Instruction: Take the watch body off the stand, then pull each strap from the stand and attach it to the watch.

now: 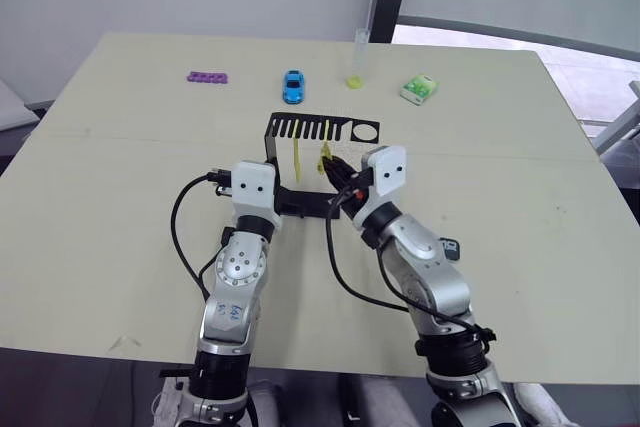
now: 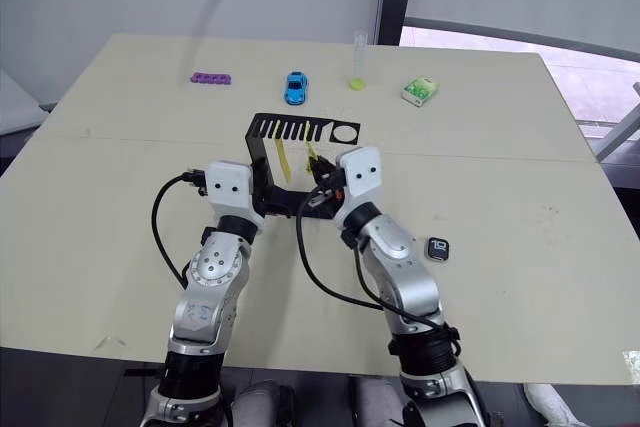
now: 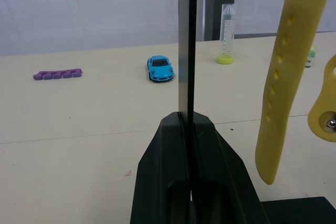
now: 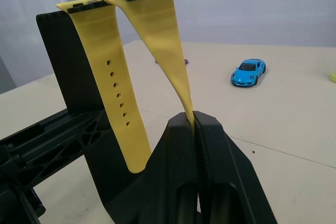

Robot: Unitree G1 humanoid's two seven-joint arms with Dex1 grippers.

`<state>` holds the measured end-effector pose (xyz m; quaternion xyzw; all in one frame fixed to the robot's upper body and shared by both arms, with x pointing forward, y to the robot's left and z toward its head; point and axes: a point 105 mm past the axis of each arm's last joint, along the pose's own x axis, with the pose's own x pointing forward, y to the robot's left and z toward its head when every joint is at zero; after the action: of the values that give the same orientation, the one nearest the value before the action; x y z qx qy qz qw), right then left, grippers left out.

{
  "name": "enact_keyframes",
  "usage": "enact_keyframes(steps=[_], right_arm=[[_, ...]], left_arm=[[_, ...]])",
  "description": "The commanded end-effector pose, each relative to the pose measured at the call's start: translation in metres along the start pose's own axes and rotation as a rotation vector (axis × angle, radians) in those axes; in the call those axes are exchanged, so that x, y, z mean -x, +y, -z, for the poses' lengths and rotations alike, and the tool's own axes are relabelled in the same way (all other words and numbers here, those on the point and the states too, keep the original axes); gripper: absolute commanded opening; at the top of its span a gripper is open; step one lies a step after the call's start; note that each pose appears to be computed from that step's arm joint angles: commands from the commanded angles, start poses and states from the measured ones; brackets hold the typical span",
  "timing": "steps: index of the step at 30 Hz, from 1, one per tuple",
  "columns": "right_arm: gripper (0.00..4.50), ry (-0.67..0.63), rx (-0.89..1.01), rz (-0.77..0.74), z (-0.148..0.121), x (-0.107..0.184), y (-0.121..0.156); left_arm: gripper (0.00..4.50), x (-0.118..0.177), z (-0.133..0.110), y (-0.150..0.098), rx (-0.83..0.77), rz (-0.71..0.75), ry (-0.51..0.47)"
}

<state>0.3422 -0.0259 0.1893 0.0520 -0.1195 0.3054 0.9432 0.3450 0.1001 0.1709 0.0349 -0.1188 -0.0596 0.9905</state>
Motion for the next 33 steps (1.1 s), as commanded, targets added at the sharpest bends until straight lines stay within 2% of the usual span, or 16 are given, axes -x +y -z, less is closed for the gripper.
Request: enact_keyframes(steps=[1,13,21,33], right_arm=[[0.05,-0.06,0.0,-0.023,-0.013,-0.002,0.004],[0.05,-0.136,0.144,-0.088,-0.027,0.001,0.014],[0.05,-0.142,0.225,-0.138,-0.029,0.006,0.021],[0.05,-0.15,0.331,-0.127,-0.031,0.019,0.018]], left_arm=[[0.0,0.002,-0.002,-0.006,0.002,0.026,-0.005],[0.0,0.002,-0.001,-0.006,-0.004,0.032,0.003],[0.0,0.002,-0.001,-0.004,-0.013,0.023,0.006],[0.0,0.003,0.001,-0.003,-0.016,0.016,0.018]])
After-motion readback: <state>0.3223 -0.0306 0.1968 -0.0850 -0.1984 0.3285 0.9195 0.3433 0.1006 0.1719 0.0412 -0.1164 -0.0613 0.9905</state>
